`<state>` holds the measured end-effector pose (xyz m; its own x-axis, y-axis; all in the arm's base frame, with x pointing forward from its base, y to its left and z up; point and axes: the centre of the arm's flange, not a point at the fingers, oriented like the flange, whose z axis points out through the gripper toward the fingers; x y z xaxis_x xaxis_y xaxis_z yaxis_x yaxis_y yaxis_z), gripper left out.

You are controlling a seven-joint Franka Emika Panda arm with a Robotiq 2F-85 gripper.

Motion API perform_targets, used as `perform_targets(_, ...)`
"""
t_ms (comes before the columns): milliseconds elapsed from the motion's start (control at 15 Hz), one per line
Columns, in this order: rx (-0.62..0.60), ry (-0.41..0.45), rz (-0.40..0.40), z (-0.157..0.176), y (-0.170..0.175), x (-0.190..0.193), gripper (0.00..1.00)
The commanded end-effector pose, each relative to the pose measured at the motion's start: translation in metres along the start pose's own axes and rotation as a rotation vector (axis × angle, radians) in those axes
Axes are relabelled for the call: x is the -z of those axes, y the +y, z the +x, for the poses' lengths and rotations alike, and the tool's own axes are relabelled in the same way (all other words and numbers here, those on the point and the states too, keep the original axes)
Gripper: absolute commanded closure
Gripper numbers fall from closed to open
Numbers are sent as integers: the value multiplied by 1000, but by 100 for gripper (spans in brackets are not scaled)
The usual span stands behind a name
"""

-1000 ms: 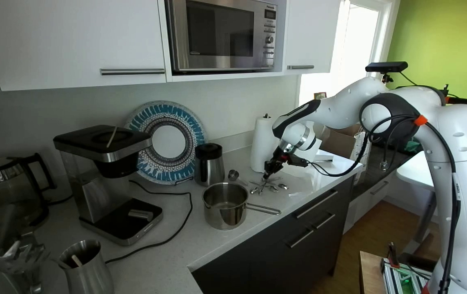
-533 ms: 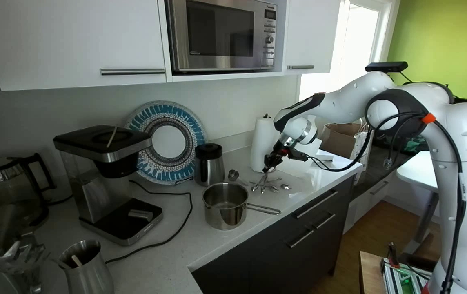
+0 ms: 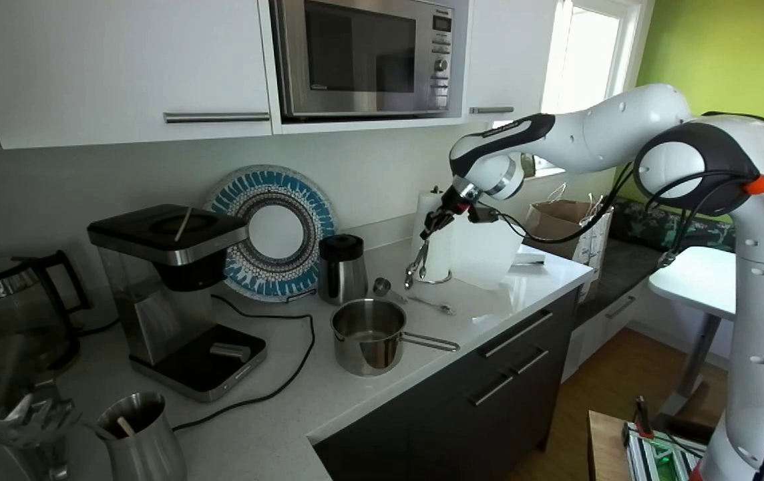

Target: Put the spoons in the pot

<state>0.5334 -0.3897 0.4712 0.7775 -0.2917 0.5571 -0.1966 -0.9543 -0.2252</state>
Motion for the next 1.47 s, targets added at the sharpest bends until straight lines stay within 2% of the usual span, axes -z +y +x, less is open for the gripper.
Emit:
perform_targets(0, 105, 2, -35, 13, -29, 25, 100)
perform_targets(67, 58, 9, -15, 12, -16, 13, 98)
perform_targets(467, 136, 15, -22, 17, -42, 25, 100)
perform_targets(733, 278, 67, -25, 35, -88, 44, 100)
perform_targets(933, 393, 122, -14, 49, -138, 59, 100)
perform_targets(1133, 494, 161, 24, 54, -185, 70, 100)
perform_targets(1400, 550, 196, 101, 51, -236, 71, 100)
